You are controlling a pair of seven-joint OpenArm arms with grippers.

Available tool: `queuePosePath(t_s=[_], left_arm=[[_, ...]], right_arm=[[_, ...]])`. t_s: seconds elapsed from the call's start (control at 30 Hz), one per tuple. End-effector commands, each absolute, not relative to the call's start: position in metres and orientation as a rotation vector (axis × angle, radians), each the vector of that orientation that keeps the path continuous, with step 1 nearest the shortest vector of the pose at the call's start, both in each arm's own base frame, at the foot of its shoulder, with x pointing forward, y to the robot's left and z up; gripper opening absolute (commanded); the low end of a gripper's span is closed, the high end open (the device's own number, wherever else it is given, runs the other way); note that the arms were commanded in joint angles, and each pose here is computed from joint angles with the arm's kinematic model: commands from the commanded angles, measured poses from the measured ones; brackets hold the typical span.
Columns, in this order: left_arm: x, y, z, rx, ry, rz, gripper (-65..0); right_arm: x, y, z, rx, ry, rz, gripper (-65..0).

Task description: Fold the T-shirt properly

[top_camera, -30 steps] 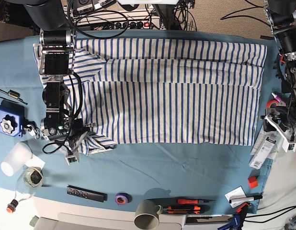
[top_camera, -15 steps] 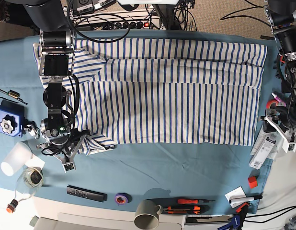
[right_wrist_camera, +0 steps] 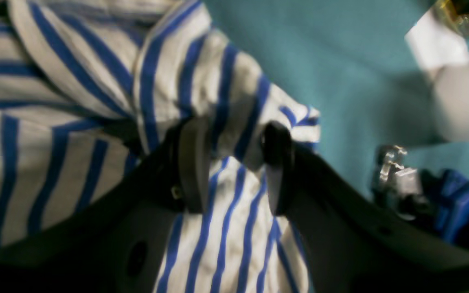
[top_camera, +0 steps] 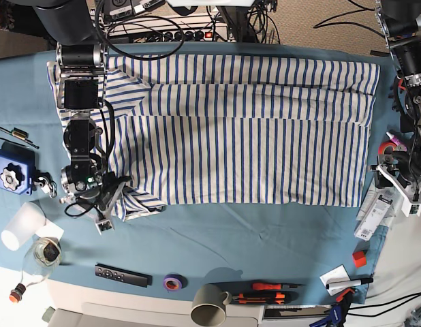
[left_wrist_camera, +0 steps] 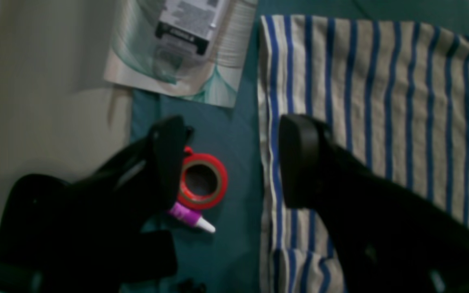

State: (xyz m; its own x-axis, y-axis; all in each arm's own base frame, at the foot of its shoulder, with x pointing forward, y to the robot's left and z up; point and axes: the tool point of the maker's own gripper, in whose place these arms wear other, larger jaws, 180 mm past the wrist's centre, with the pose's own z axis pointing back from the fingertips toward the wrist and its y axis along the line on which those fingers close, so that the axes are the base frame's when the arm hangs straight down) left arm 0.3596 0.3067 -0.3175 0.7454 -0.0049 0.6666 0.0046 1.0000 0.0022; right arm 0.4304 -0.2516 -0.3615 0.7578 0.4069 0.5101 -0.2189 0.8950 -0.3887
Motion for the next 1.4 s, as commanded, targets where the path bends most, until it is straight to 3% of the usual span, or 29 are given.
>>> queuePosePath(t_s=[0.0, 0.27, 0.33, 0.43, 0.57, 0.67, 0.83, 0.9, 1.0, 1.13, 1.2, 1.37], left_arm=[[0.369, 0.313, -0.298, 0.018, -0.789, -0.011, -28.1], [0.37, 0.314, -0.297, 0.019, -0.793, -0.011, -28.1], [0.37, 0.314, -0.297, 0.018, -0.793, -0.011, -28.1], [0.37, 0.314, -0.297, 0.018, -0.792, -0.011, -28.1], [0.371, 0.311, -0.296, 0.003, -0.8, -0.009, -28.7], [0.374, 0.3, -0.293, -0.047, -0.827, -0.036, -36.7], [0.388, 0.286, -0.286, -0.075, -0.926, -0.041, -60.4], [0.393, 0.285, -0.282, -0.055, -0.97, -0.04, -65.0], [0.397, 0.285, -0.28, -0.025, -0.994, -0.059, -64.3], [0.402, 0.276, -0.281, 0.0, -0.994, -0.131, -43.0], [0.406, 0.272, -0.285, 0.047, -0.992, -0.172, -35.9], [0.421, 0.267, -0.313, 0.127, -0.89, -0.195, -35.3]], right_arm=[[0.445, -0.257, -0.343, -0.338, -0.686, 0.342, -42.4], [0.45, -0.257, -0.348, -0.329, -0.721, 0.333, -42.5], [0.45, -0.258, -0.348, -0.331, -0.72, 0.328, -48.0], [0.449, -0.26, -0.348, -0.338, -0.711, 0.315, -64.9], [0.447, -0.266, -0.345, -0.358, -0.692, 0.28, -65.0], [0.451, -0.266, -0.334, -0.375, -0.718, 0.276, -65.0], [0.454, -0.263, -0.313, -0.392, -0.758, 0.277, -65.0], [0.454, -0.262, -0.306, -0.4, -0.763, 0.275, -65.0], [0.452, -0.263, -0.303, -0.407, -0.752, 0.271, -65.0], [0.45, -0.265, -0.304, -0.41, -0.743, 0.268, -65.0], [0.45, -0.265, -0.304, -0.409, -0.742, 0.268, -65.0], [0.448, -0.265, -0.306, -0.408, -0.726, 0.264, -65.0]])
